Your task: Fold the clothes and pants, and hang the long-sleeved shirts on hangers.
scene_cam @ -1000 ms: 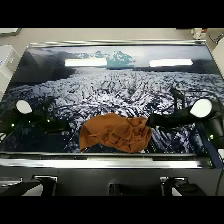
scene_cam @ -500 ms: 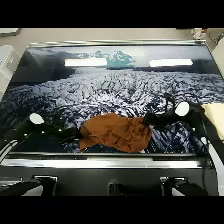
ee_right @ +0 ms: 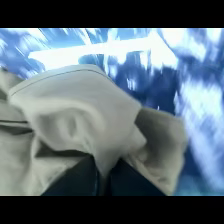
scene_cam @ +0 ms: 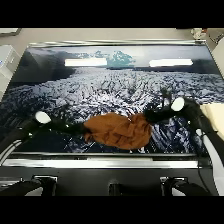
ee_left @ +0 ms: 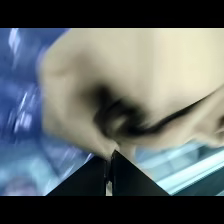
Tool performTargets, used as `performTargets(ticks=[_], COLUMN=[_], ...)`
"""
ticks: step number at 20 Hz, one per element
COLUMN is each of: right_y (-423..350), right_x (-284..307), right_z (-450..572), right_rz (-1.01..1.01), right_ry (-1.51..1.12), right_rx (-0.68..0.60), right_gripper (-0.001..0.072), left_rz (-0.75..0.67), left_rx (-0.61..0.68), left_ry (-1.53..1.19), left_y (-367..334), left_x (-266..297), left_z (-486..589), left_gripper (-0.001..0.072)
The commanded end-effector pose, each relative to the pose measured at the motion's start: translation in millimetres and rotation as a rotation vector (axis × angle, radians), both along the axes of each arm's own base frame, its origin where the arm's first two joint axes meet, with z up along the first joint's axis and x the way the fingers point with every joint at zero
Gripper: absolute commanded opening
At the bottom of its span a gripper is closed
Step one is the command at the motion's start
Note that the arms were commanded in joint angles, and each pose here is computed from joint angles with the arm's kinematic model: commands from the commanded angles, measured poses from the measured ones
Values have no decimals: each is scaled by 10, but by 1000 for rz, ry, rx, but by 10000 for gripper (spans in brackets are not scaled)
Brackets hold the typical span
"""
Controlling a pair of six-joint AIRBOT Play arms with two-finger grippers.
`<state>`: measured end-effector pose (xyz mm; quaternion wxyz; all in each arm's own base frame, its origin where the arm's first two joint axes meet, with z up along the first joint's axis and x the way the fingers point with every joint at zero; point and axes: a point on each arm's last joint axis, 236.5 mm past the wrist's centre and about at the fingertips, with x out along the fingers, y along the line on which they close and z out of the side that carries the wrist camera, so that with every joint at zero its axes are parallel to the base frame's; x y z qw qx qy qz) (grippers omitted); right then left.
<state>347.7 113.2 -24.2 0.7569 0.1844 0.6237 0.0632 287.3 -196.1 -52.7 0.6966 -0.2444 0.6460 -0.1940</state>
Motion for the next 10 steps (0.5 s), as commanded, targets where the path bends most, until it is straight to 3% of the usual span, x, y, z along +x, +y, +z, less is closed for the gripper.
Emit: performTargets(ticks=[1, 4, 7, 10], right_y=[-407, -625, -643, -657], right_x=[528, 733, 207, -471], right_z=[971, 2790, 4221, 4788], right_rz=[63, -2, -71, -85], right_ry=[-298, -716, -1032, -1178], right_rx=[-211, -288, -218, -168], right_gripper=[45, 46, 46, 46], left_rz=[105, 277, 333, 327], left_rx=[-50, -140, -270, -339], left_ry=[-428, -982, -1449, -1678], left_y=[140, 548, 717, 795], left_x=[836, 1077, 131, -797], left_z=[1283, 3582, 5580, 6366], left_gripper=[24, 24, 24, 24])
